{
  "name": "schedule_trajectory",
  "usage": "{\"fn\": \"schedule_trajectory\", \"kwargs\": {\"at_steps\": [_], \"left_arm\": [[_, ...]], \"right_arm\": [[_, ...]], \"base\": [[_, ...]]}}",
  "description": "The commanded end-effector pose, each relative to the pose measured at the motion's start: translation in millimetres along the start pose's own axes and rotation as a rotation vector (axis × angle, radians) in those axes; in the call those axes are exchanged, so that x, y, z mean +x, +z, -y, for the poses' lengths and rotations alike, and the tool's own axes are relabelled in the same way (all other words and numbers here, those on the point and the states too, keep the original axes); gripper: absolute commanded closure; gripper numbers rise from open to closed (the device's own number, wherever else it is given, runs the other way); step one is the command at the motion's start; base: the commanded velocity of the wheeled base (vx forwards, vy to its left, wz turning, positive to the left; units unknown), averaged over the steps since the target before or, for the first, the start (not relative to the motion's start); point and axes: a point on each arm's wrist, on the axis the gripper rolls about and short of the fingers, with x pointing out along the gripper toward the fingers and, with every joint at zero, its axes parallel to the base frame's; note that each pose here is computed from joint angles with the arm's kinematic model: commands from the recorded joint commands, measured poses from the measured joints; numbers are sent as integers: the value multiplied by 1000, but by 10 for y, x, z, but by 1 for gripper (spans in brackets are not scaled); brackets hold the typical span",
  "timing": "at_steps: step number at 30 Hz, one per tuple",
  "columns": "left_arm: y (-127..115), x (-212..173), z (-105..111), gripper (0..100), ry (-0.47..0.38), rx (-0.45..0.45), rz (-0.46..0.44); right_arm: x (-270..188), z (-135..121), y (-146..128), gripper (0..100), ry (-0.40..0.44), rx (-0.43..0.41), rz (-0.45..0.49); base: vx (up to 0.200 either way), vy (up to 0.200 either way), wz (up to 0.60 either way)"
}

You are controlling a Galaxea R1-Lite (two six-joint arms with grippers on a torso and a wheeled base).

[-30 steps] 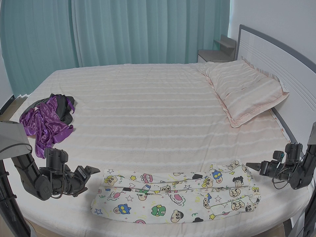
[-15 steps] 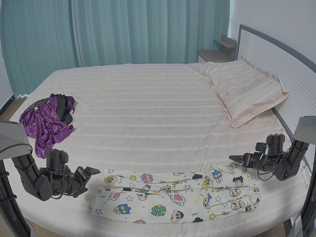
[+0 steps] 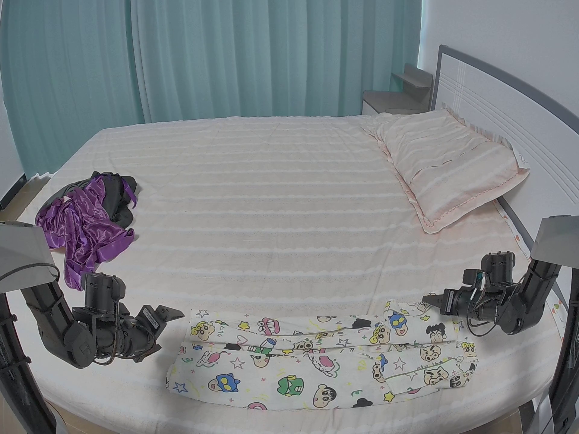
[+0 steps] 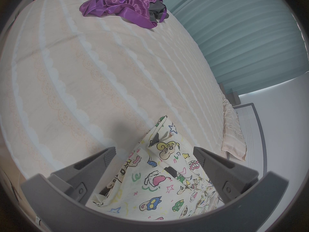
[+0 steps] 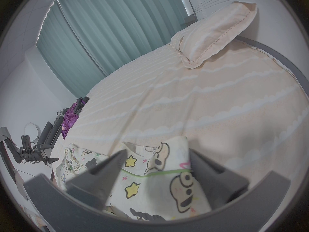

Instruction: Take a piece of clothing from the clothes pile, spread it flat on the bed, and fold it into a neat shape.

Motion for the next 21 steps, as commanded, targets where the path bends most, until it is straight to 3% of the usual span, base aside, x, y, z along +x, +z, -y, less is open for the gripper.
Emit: {"fn": "schedule_trajectory", "kwargs": {"at_steps": [1, 17, 18, 21], "left_arm": [[-1, 5, -4, 0, 1, -1, -1], [-1, 5, -4, 0, 2, -1, 0], [-1, 5, -4, 0, 2, 1, 0], [-2, 8, -6, 0, 4, 0, -1]], "right_arm": [[-33, 18, -34, 100, -7, 9, -11], [-356, 65, -69, 100, -48, 36, 3], [-354, 66, -72, 0, -48, 36, 2], [-332, 72, -81, 0, -48, 40, -3]], "base": [[0, 0, 0], [0, 0, 0], [0, 0, 0], [0, 0, 0]]}}
